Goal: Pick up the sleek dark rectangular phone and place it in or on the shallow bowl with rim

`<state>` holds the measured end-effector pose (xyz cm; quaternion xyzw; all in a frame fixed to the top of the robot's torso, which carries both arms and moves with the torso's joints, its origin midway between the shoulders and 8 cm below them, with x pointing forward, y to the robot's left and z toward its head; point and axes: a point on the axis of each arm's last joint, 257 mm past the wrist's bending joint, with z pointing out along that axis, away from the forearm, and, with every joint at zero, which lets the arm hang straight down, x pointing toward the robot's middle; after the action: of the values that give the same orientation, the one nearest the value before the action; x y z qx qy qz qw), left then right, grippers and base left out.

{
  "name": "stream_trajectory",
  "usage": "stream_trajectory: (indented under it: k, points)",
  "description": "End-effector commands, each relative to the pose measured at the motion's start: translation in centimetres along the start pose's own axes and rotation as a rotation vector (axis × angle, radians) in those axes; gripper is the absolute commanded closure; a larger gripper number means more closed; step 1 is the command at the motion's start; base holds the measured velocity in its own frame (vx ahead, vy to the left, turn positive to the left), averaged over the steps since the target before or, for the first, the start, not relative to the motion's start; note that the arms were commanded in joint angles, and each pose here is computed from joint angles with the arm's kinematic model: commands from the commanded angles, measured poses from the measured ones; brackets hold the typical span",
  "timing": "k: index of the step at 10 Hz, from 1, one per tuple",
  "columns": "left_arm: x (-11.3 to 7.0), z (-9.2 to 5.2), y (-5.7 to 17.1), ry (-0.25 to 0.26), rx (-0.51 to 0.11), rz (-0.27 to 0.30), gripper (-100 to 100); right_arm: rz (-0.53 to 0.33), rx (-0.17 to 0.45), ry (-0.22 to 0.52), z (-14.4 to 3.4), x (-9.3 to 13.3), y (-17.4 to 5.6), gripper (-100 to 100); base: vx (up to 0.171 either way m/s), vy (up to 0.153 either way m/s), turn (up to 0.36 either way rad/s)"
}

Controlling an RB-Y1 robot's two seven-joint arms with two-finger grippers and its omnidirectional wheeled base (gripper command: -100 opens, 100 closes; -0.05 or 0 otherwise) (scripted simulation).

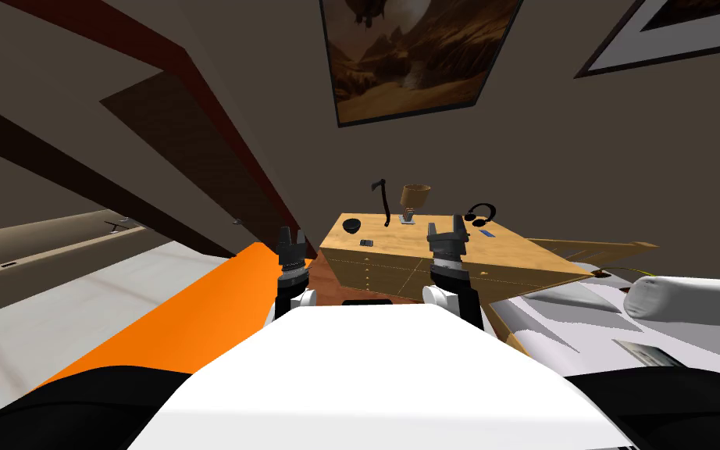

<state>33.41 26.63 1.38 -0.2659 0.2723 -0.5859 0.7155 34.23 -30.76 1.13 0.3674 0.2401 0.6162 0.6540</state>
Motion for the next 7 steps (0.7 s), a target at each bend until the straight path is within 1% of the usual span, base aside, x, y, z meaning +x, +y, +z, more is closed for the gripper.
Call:
stream_trajectory:
  k: [1,3,4,6,7]
  points:
    - [0.0,0.0,0.0,0.0,0.0,0.0,0,-0.017,0.032,0.031,-0.5,0.1,-0.9,-100,-0.009,0.015,0.042]
    - [0.0,0.0,0.0,0.0,0.0,0.0,0,-0.044,0.103,0.076,-1.8,0.1,-2.9,-100,-0.03,0.043,0.062]
    - [0.0,0.0,0.0,0.0,0.0,0.0,0,-0.048,0.105,0.087,-1.8,0.2,-2.9,-100,-0.033,0.045,0.013]
    - [0.0,0.0,0.0,0.0,0.0,0.0,0,-0.077,0.208,0.131,-4.1,-0.2,-5.8,-100,-0.036,0.049,0.069]
    - [0.0,0.0,0.0,0.0,0.0,0.0,0,-0.088,0.213,0.156,-4.1,0.0,-5.9,-100,-0.04,0.035,0.028]
